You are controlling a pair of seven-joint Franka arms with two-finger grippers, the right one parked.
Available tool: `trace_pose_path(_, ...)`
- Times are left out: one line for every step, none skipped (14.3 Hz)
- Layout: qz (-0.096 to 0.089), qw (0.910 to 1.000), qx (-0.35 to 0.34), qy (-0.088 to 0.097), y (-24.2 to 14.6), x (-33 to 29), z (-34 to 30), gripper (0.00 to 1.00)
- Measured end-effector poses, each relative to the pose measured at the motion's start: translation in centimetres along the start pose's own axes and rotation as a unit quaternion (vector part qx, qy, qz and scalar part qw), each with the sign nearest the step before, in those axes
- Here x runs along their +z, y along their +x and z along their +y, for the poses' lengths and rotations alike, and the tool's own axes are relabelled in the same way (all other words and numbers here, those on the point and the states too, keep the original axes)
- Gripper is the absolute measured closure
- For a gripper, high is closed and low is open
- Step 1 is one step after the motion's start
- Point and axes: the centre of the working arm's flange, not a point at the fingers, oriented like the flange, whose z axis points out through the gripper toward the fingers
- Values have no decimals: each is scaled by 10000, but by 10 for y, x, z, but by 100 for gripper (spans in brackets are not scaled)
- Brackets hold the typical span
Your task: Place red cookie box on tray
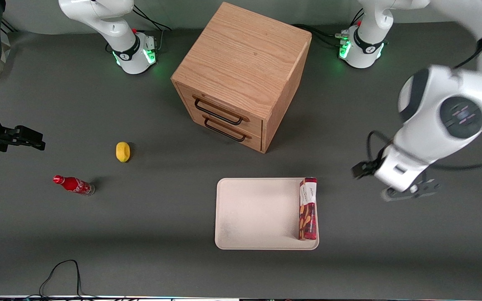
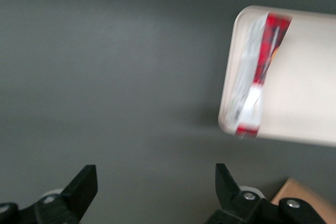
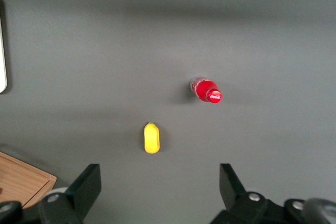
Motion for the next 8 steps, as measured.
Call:
trace_pose_path(-69,9998,186,40,-13,-16,-18,0)
trace_pose_path(-91,9994,333,53,-24,-27,-36,0)
trace_pose_path(-96,9991,412,45,-36,-35,-52,0)
trace_pose_path(-86,9990,432,38,-47,-42,-66,0)
trace_pose_path(-60,9991,427,34,-60,-49,-75,0)
trace_pose_path(-29,9991,420,35,-72,-55,-80,0)
trace_pose_path(-22,9991,424,43,-85,-62,-83,0)
trace_pose_path(-24,9991,428,56,-96,-69,-84,0)
